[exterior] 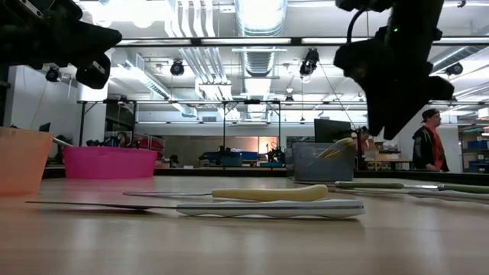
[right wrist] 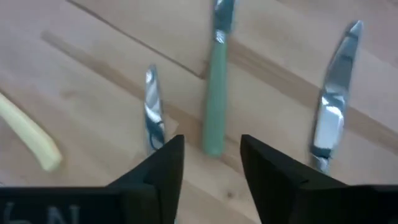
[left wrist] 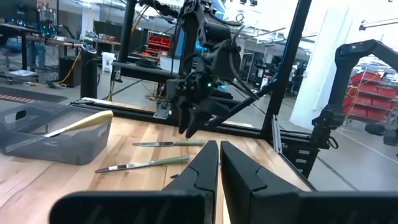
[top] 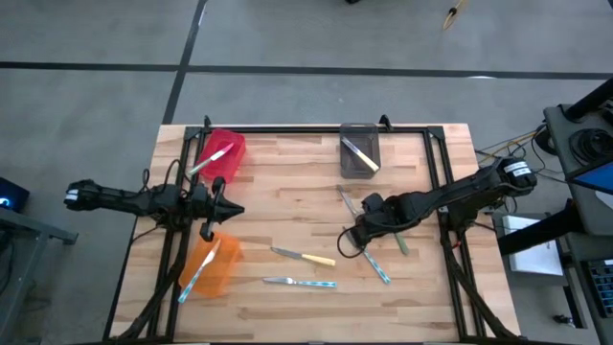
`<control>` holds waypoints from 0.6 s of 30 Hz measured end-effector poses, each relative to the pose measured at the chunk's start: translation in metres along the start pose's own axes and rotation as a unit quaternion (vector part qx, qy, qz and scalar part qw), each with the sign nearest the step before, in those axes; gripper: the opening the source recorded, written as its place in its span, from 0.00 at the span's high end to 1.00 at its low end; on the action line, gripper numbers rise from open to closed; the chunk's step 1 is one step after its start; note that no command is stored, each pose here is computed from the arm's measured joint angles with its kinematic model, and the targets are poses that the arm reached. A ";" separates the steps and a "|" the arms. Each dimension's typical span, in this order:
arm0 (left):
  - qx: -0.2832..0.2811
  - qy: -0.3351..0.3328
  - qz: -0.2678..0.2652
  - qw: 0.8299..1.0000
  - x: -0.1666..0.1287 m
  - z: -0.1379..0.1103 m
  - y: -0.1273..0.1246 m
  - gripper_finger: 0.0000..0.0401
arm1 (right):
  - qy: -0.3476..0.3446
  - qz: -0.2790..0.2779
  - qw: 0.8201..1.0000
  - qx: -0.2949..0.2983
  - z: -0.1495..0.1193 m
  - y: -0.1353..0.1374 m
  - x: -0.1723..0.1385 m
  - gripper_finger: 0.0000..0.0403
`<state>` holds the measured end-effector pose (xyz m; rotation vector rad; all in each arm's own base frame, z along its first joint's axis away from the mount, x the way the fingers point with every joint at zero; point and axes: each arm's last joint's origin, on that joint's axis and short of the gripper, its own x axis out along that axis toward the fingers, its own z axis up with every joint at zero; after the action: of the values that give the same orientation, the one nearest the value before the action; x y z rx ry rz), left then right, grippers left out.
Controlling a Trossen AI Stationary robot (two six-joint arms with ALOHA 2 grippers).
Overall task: Sort silverware by color (type)
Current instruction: Put the left green knife into the red bin
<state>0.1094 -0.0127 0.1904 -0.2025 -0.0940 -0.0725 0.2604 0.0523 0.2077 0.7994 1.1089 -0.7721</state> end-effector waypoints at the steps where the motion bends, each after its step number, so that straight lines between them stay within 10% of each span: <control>1: 0.000 0.000 0.000 1.000 0.000 0.000 0.000 1.00 | -0.004 0.006 1.000 0.005 0.003 0.002 0.002 0.60; 18: 0.000 -0.004 0.000 1.000 0.000 0.001 0.000 1.00 | 0.012 -0.057 0.998 -0.022 0.027 0.005 0.064 0.53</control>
<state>0.1095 -0.0126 0.1910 -0.2034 -0.1020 -0.0724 0.2932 0.0233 0.1533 0.7152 1.1971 -0.8330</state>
